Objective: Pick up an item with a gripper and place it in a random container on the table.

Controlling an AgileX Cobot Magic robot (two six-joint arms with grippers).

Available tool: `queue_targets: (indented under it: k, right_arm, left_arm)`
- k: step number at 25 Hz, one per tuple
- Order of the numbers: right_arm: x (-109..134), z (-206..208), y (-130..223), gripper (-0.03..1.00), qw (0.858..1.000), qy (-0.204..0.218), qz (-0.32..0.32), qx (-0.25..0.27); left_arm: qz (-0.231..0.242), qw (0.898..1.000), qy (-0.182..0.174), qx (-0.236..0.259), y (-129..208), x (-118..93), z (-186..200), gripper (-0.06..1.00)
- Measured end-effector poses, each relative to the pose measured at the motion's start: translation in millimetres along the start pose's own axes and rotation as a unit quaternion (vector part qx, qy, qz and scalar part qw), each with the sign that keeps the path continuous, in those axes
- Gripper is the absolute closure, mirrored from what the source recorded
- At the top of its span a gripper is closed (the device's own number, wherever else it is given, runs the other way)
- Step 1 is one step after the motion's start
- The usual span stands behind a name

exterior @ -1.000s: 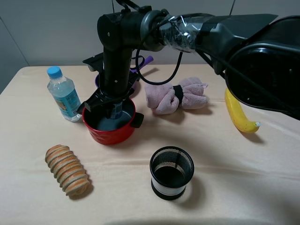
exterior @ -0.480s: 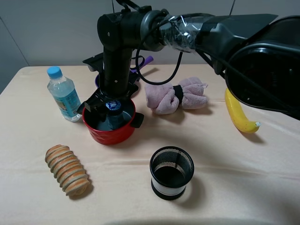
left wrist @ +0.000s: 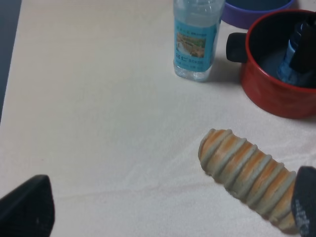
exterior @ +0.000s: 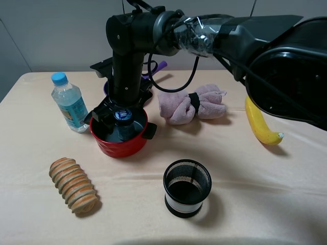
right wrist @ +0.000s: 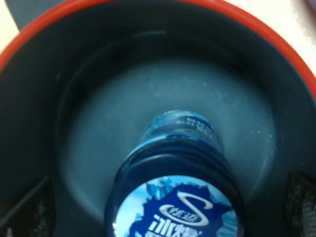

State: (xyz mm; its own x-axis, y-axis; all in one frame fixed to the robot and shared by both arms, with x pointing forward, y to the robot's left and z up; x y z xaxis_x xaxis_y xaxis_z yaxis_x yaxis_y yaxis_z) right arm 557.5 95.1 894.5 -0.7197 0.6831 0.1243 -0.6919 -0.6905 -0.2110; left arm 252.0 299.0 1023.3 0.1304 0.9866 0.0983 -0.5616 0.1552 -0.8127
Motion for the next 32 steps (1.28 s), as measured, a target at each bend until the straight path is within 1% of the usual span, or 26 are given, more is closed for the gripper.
queue_targets:
  k: [6,11,19,22,28,32]
  right_arm:
    - [2,22,-1,0.27,1.000,0.003,0.005,-0.007]
    - [4,45,-2,0.27,1.000,0.003,0.012,0.006]
    - [8,75,-6,0.27,1.000,0.002,0.019,-0.022]
    - [8,89,-7,0.27,0.999,0.008,0.023,-0.036]
    - [8,99,-7,0.27,0.999,0.010,0.025,-0.045]
    - [9,112,-3,0.27,0.998,0.013,0.027,-0.053]
  left_arm:
    - [0.000,1.000,0.000,0.000,0,0,0,-0.03]
    - [0.000,1.000,0.000,0.000,0,0,0,-0.03]
    - [0.000,1.000,0.000,0.000,0,0,0,-0.03]
    - [0.000,1.000,0.000,0.000,0,0,0,-0.03]
    - [0.000,1.000,0.000,0.000,0,0,0,-0.03]
    - [0.000,1.000,0.000,0.000,0,0,0,-0.03]
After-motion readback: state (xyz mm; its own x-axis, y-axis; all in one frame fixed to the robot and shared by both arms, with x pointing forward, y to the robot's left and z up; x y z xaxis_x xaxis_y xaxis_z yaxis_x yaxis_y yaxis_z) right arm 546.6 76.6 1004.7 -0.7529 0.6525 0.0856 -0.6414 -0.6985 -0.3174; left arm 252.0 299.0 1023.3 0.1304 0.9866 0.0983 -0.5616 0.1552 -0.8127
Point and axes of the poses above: a point on each arm's last joint axis where the gripper is mounted, z pointing back along that axis away from the gripper, x along the wrist's bending axis when the last joint is at zero, y = z × x, the point moved 3 cm from there along -z, pointing out along that axis toward the gripper, and after that the axes turned 5 degrees about -z, right-handed, at the moved point
